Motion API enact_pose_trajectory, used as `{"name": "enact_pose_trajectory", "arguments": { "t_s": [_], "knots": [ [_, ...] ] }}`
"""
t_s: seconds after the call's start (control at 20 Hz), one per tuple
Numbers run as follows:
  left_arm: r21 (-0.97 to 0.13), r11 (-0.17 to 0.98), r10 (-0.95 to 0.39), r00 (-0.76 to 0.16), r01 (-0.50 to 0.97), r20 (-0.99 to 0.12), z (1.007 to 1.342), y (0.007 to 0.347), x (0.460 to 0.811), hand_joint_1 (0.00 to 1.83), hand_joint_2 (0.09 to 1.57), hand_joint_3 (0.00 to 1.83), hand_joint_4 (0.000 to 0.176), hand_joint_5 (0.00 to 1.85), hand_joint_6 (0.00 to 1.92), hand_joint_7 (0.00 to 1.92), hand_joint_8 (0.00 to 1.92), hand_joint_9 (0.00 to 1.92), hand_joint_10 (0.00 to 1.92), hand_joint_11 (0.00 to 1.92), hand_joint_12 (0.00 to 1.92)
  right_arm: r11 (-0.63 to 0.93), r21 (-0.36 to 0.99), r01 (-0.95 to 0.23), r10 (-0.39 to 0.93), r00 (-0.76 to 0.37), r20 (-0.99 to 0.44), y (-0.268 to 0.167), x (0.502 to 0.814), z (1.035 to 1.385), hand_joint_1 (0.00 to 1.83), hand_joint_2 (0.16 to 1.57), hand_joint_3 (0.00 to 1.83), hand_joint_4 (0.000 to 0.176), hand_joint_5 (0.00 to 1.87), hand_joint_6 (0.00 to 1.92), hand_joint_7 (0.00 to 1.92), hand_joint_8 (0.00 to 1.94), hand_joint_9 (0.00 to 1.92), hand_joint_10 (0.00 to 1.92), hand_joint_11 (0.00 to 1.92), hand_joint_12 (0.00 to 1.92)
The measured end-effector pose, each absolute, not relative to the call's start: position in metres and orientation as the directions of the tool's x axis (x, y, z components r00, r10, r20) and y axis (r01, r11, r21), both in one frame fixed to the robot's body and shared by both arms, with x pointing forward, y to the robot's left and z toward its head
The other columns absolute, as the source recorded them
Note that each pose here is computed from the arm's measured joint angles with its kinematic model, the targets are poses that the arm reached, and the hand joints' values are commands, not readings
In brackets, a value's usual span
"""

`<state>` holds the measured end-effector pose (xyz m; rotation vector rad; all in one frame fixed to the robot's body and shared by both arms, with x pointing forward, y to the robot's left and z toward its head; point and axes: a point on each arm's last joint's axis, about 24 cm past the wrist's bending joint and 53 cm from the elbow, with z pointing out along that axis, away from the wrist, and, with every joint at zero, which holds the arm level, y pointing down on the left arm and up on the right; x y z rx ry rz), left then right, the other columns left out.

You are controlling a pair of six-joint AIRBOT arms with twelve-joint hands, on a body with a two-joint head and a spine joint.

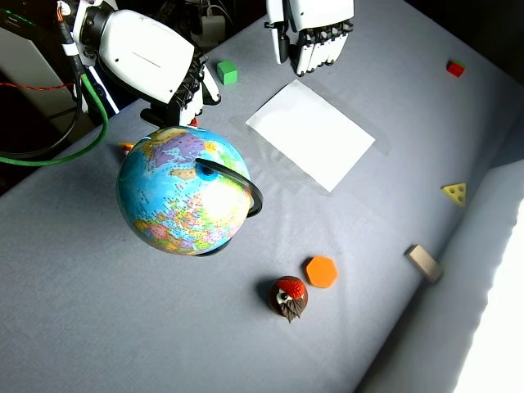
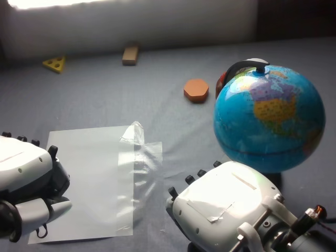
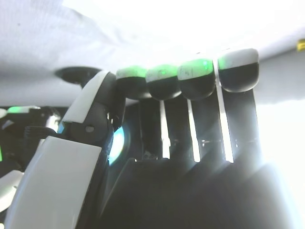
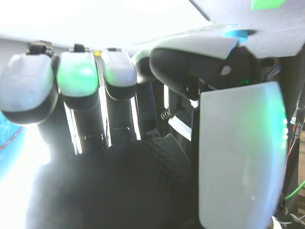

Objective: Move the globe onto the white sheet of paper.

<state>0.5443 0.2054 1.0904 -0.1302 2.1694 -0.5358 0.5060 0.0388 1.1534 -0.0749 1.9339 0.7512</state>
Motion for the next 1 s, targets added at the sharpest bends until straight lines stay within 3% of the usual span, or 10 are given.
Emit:
{"name": "enact_pose_trajectory", "arguments": {
  "t_s": [0.05,0.15,0.3,0.5,0.6,0.75,0.85,0.9,1.0],
  "knots": [
    [-0.420,0.902,-0.279,-0.612,0.096,-0.740,1.091,0.206,0.545,0.00,1.10,0.22,0.000,0.03,0.03,0.01,0.03,0.02,0.01,0.00,0.01,0.804,0.470,-0.365,0.268,-0.482,-0.834,0.039,0.506,1.154,0.00,1.06,0.23,0.000,0.15,0.24,0.22,0.11,0.10,0.25,0.00,0.39],
    [-0.416,0.905,-0.282,-0.608,0.088,-0.742,1.092,0.210,0.545,0.00,1.20,0.03,0.000,0.04,0.00,0.02,0.00,0.02,0.00,0.00,0.00,0.805,0.476,-0.353,0.275,-0.489,-0.828,0.037,0.506,1.152,0.00,1.16,0.02,0.000,0.24,0.06,0.28,0.01,0.21,0.08,0.00,0.45],
    [-0.408,0.909,-0.293,-0.562,0.088,-0.773,1.101,0.215,0.553,0.00,1.20,0.02,0.000,0.06,0.01,0.02,0.00,0.02,0.00,0.00,0.00,0.803,0.471,-0.364,0.274,-0.477,-0.835,0.038,0.507,1.155,0.00,1.17,0.01,0.000,0.24,0.04,0.28,0.00,0.23,0.06,0.00,0.51],
    [-0.392,0.918,-0.308,-0.518,0.058,-0.798,1.094,0.217,0.544,0.00,1.20,0.02,0.000,0.05,0.00,0.02,0.00,0.02,0.00,0.00,0.00,0.790,0.484,-0.377,0.228,-0.551,-0.803,0.038,0.500,1.141,0.00,1.18,0.00,0.000,0.24,0.01,0.28,0.00,0.23,0.03,0.00,0.55],
    [-0.374,0.927,-0.314,-0.468,0.038,-0.826,1.092,0.223,0.538,0.00,1.21,0.02,0.000,0.04,0.00,0.02,0.00,0.02,0.00,0.00,0.00,0.733,0.529,-0.428,0.198,-0.609,-0.768,0.041,0.489,1.138,0.00,1.18,0.00,0.000,0.22,0.00,0.26,0.00,0.21,0.01,0.00,0.43],
    [-0.358,0.933,-0.308,-0.418,0.044,-0.855,1.094,0.229,0.531,0.00,1.21,0.02,0.000,0.03,0.00,0.02,0.00,0.01,0.00,0.00,0.00,0.637,0.531,-0.558,0.077,-0.640,-0.765,0.049,0.471,1.138,0.00,1.18,0.00,0.000,0.22,0.00,0.25,0.00,0.21,0.01,0.00,0.41],
    [-0.356,0.933,-0.309,-0.384,0.056,-0.870,1.096,0.228,0.526,0.00,1.21,0.02,0.000,0.03,0.00,0.02,0.00,0.00,0.00,0.00,0.00,0.583,0.534,-0.612,0.005,-0.654,-0.756,0.047,0.457,1.136,0.00,1.17,0.00,0.000,0.19,0.01,0.24,0.00,0.21,0.01,0.00,0.52],
    [-0.368,0.928,-0.324,-0.377,0.051,-0.868,1.095,0.226,0.520,0.00,1.21,0.02,0.000,0.03,0.00,0.01,0.00,0.01,0.00,0.00,0.00,0.557,0.541,-0.630,-0.026,-0.664,-0.747,0.043,0.451,1.136,0.00,1.18,0.00,0.000,0.18,0.00,0.23,0.00,0.20,0.00,0.00,0.49],
    [-0.377,0.925,-0.331,-0.379,0.053,-0.864,1.090,0.221,0.510,0.00,1.21,0.01,0.000,0.02,0.00,0.00,0.00,0.00,0.00,0.00,0.00,0.534,0.537,-0.653,-0.068,-0.667,-0.742,0.028,0.448,1.137,0.00,1.17,0.00,0.000,0.17,0.00,0.20,0.00,0.17,0.00,0.00,0.24]
  ]
}}
